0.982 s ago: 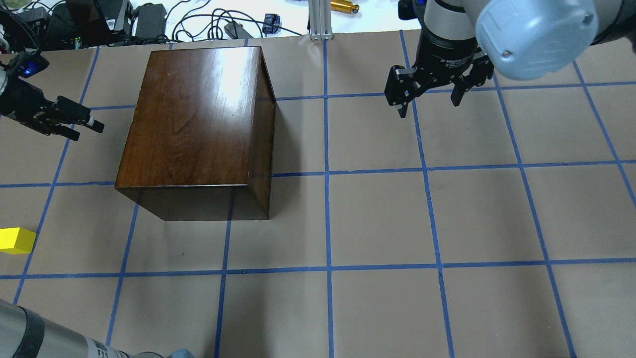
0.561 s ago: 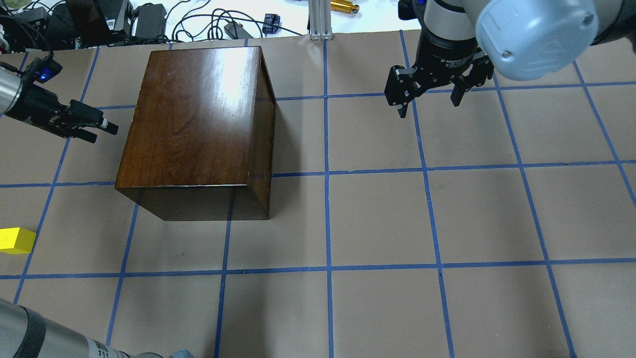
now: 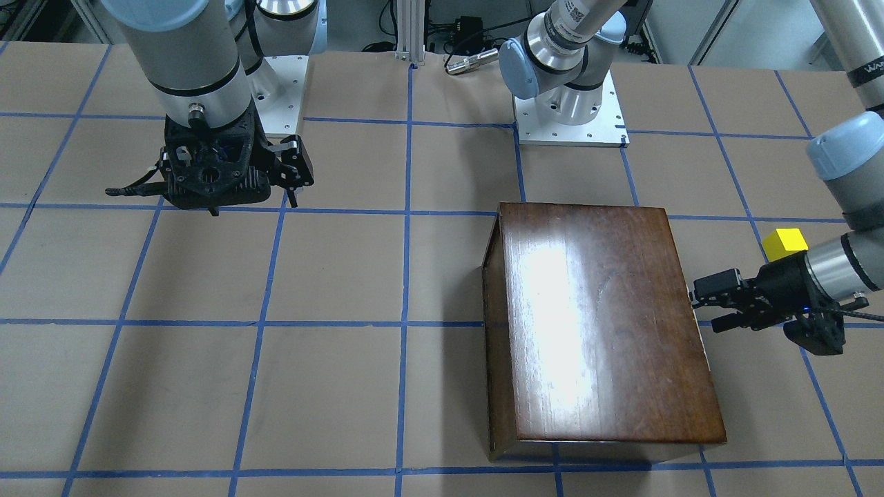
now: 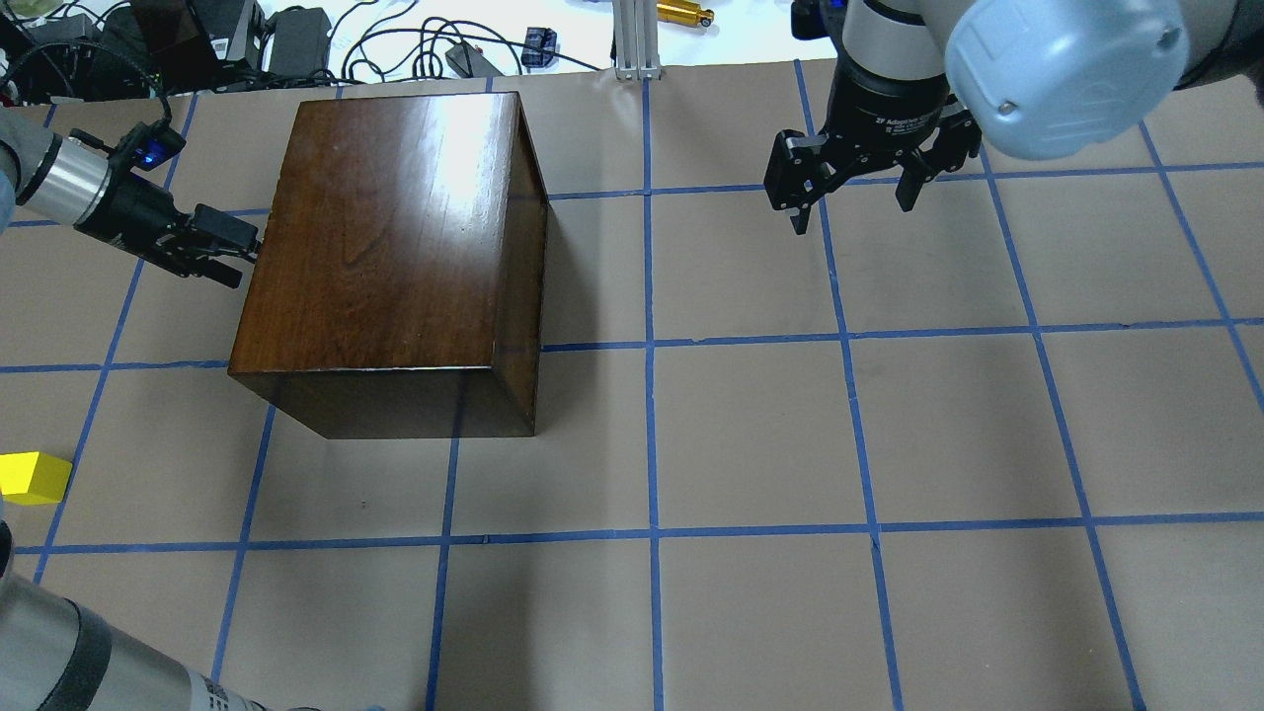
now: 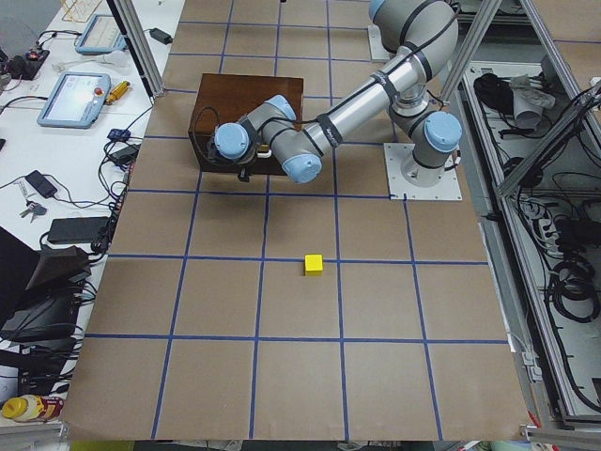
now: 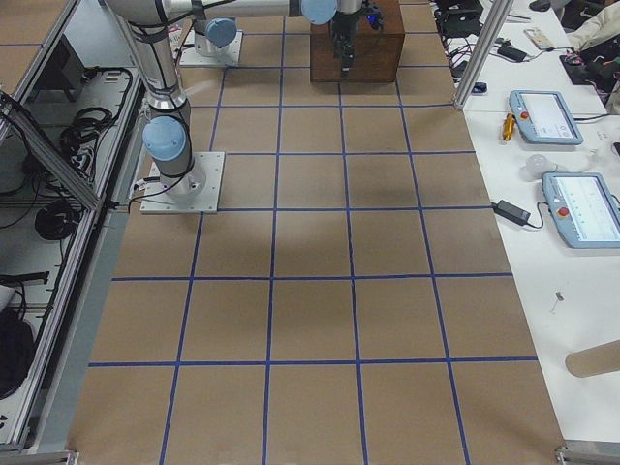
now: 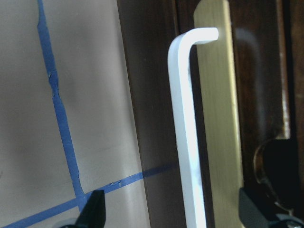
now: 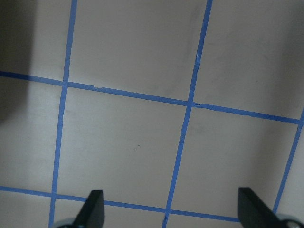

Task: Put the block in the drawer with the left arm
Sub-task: 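Grip the white handle and pull the drawer out with the left gripper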

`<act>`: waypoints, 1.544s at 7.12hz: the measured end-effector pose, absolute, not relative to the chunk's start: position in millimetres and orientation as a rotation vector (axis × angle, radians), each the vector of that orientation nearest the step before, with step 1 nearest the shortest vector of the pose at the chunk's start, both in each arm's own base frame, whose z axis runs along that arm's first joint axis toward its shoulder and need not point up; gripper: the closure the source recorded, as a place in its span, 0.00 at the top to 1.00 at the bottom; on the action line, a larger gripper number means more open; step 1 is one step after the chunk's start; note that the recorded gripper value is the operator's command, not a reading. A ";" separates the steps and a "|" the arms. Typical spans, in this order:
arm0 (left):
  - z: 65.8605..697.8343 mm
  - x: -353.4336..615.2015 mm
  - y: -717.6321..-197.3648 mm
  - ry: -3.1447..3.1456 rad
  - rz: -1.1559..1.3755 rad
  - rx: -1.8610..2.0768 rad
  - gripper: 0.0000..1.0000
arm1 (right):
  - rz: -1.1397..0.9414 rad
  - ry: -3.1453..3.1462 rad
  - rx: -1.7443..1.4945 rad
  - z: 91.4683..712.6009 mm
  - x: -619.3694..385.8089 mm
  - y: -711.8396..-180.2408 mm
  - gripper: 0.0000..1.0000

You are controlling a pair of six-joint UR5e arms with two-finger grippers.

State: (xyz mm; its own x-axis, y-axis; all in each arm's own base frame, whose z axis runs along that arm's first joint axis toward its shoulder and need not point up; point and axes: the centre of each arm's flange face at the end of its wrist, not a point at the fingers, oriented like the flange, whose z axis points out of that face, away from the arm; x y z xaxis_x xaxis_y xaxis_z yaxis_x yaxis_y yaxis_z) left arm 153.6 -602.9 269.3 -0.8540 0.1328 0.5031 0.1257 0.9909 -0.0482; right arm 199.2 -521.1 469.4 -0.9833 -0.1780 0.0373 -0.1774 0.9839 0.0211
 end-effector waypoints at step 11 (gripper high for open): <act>242.6 223.9 -593.0 -2.643 0.015 -0.058 1.00 | -0.027 -3.090 0.278 469.4 199.3 -521.1 1.00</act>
